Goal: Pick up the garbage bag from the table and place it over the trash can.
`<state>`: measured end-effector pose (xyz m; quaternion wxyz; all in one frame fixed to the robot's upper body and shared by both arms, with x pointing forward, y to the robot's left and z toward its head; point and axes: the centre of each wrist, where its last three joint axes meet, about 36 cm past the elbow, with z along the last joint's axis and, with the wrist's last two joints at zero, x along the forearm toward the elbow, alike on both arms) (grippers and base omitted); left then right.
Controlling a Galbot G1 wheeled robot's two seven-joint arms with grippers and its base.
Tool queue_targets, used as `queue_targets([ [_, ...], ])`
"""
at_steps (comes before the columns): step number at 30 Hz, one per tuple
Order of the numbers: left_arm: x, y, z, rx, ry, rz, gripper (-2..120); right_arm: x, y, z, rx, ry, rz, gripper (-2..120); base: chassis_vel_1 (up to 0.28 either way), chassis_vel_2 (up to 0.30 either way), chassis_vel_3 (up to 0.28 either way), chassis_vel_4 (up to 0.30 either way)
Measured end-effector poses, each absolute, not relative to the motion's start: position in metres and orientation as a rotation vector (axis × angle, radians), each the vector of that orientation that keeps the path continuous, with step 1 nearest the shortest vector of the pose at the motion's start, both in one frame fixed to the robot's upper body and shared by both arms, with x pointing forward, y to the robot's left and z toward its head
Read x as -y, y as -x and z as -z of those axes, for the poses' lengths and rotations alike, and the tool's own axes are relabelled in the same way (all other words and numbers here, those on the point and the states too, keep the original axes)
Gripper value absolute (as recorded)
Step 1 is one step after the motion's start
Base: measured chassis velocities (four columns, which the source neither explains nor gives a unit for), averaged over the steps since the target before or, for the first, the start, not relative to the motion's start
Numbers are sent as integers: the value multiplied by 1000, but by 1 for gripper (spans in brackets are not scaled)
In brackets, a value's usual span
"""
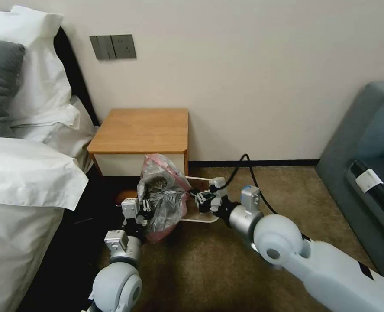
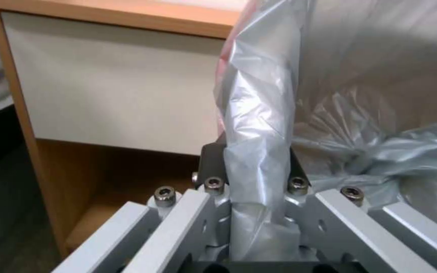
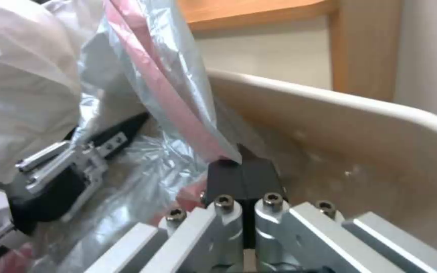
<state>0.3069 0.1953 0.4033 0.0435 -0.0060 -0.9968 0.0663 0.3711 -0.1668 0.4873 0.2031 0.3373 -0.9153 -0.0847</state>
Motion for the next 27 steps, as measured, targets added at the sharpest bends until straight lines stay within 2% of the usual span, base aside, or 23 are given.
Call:
queue_targets([
  [10, -196, -307, -406, 3059, 13, -208, 6, 201, -368, -494, 2610, -847, 269, 0, 0, 0, 0, 0],
  [27, -197, -307, -408, 3071, 11, -215, 6, 217, -375, -480, 2634, -758, 294, 0, 0, 0, 0, 0],
])
